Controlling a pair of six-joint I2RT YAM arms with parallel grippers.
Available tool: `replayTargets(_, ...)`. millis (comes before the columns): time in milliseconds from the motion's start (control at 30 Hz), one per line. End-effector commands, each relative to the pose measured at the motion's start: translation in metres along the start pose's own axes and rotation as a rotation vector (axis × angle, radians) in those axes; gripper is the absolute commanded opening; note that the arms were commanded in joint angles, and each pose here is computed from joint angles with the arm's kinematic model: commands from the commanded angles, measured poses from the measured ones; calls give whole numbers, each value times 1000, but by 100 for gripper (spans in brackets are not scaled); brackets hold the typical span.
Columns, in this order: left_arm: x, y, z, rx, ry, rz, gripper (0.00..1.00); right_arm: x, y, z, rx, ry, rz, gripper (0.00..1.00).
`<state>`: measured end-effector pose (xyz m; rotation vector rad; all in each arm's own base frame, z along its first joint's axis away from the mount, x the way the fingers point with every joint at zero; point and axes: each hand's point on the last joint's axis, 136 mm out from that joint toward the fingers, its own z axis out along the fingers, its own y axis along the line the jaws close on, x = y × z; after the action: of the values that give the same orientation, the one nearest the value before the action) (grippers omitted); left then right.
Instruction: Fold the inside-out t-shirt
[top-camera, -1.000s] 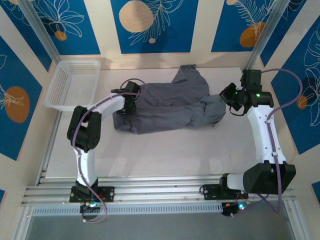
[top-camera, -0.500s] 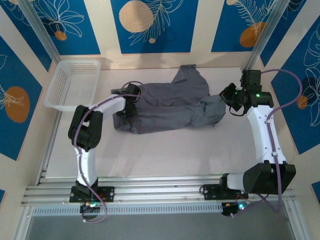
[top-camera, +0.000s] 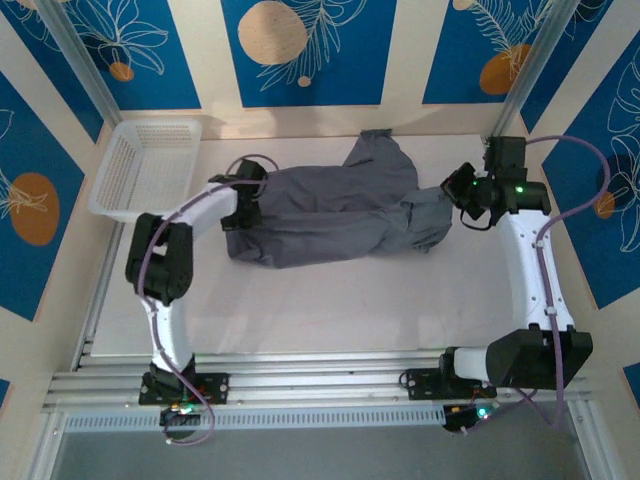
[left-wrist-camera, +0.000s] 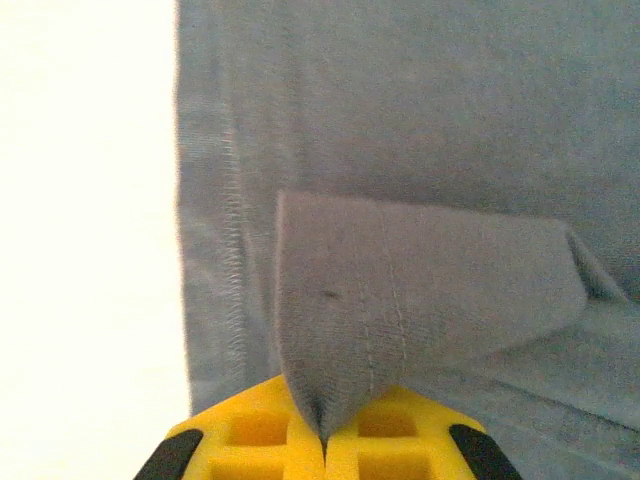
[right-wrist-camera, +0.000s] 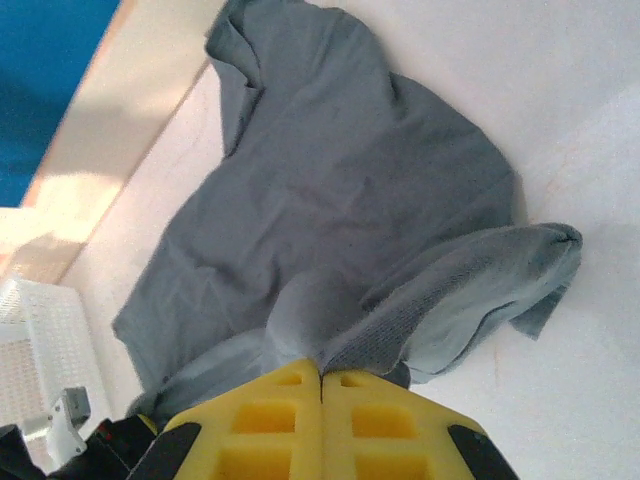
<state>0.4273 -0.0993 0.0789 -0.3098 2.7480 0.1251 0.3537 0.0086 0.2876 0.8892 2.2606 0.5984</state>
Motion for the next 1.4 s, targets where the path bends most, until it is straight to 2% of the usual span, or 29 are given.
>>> replayTargets(0, -63, -1, -118, 318, -164, -149, 0, -61, 40, -63, -169, -172, 60, 0)
replayTargets(100, -103, 7, -202, 651, -266, -263, 0, -123, 42, -131, -273, -357, 202, 0)
replayTargets(200, -123, 10, -262, 921, -305, -277, 0, -137, 56, -157, -332, -421, 218, 0)
replayTargets(300, -126, 0, -308, 1065, -325, -183, 0, -132, 79, -157, -405, -377, 185, 0)
replayTargets(400, -124, -6, -347, 1162, -360, -114, 0, -136, 90, -168, -431, -386, 160, 0)
replayTargets(567, -122, -2, -400, 1203, -448, -52, 2, -143, 119, -208, -481, -447, 88, 0)
replayTargets(767, -115, 9, -466, 1233, -577, 0, 3, -151, 146, -278, -538, -607, 22, 0)
replayTargets(900, -103, 21, -524, 1259, -724, 39, 5, -152, 157, -337, -657, -763, 17, 0)
replayTargets(967, -95, 30, -553, 1260, -814, 53, 5, -150, 163, -357, -707, -788, 21, 0)
replayTargets(1067, -85, 47, -581, 1198, -960, 55, 7, -147, 168, -382, -728, -883, -15, 0)
replayTargets(1133, -89, 61, -578, 1100, -1010, -7, 8, -148, 167, -391, -730, -928, -18, 0)
replayTargets(1200, -100, 69, -563, 1021, -1009, -58, 8, -155, 170, -389, -739, -935, -34, 0)
replayTargets(1367, -146, 58, -509, 981, -921, -116, 2, -198, 175, -337, -764, -833, -17, 0)
